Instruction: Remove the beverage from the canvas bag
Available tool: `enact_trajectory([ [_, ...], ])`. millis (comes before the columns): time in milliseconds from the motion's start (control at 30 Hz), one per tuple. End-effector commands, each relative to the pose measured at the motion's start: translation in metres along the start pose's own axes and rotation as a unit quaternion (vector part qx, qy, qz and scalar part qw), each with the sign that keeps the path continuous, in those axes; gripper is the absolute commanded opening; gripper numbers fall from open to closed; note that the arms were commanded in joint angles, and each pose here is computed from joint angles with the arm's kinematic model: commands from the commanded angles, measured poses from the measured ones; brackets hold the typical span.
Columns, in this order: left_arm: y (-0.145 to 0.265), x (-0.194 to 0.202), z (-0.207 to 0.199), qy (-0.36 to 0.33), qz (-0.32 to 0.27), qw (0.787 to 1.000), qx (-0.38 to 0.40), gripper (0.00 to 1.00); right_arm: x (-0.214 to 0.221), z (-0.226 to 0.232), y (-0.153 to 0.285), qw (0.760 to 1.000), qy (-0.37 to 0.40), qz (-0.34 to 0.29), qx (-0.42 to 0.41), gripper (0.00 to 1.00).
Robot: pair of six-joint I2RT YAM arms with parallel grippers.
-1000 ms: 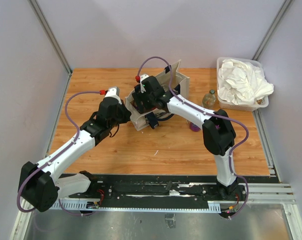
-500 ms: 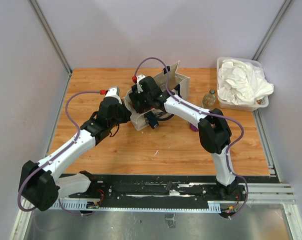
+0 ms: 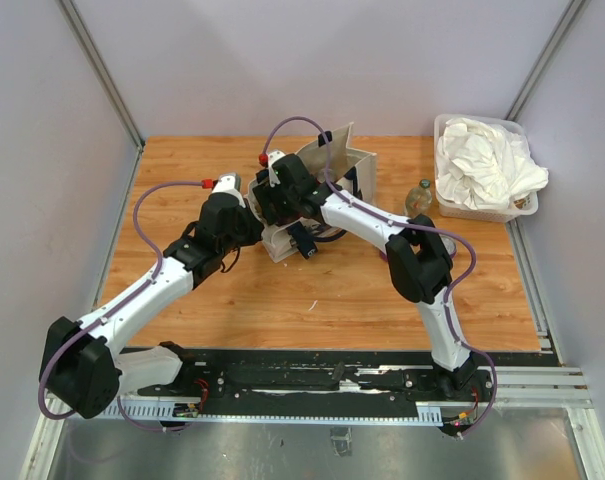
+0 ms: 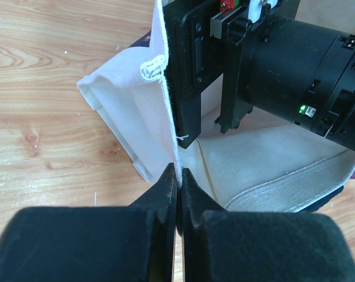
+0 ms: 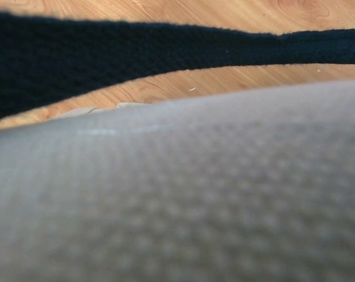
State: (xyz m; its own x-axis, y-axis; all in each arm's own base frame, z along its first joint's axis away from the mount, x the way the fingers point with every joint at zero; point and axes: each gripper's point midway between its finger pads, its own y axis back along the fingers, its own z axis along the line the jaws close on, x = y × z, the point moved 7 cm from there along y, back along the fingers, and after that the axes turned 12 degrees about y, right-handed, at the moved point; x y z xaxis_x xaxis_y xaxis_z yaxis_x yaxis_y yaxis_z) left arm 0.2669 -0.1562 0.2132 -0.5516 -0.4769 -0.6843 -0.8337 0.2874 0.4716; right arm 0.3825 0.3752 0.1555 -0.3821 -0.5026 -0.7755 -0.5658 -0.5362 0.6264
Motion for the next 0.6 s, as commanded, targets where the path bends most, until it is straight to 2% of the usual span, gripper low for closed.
enact_trajectory([
  [0, 0.0, 0.005, -0.006, -0.005, 0.019, 1.0, 0.023, 0.04, 0.045, 0.021, -0.022, 0.998, 0.002, 0.065, -0.021, 0.72],
  [100, -0.001, 0.007, -0.005, -0.003, 0.022, 0.999, 0.024, 0.04, 0.055, 0.018, -0.022, 0.997, 0.002, 0.081, -0.008, 0.62],
  [233, -0.002, 0.009, -0.004, -0.002, 0.023, 0.999, 0.023, 0.04, 0.061, 0.014, -0.017, 0.995, 0.004, 0.096, 0.008, 0.4],
  [300, -0.003, 0.008, -0.004, -0.002, 0.022, 0.999, 0.023, 0.04, 0.06, 0.013, -0.014, 0.995, 0.006, 0.098, 0.007, 0.03],
  [433, -0.004, 0.009, -0.003, -0.006, 0.022, 1.0, 0.019, 0.04, 0.046, 0.016, -0.004, 0.997, 0.017, 0.079, -0.016, 0.01],
  [567, -0.005, 0.01, 0.0, -0.007, 0.021, 1.0, 0.013, 0.04, 0.006, 0.011, 0.022, 0.999, 0.023, 0.021, -0.012, 0.01],
])
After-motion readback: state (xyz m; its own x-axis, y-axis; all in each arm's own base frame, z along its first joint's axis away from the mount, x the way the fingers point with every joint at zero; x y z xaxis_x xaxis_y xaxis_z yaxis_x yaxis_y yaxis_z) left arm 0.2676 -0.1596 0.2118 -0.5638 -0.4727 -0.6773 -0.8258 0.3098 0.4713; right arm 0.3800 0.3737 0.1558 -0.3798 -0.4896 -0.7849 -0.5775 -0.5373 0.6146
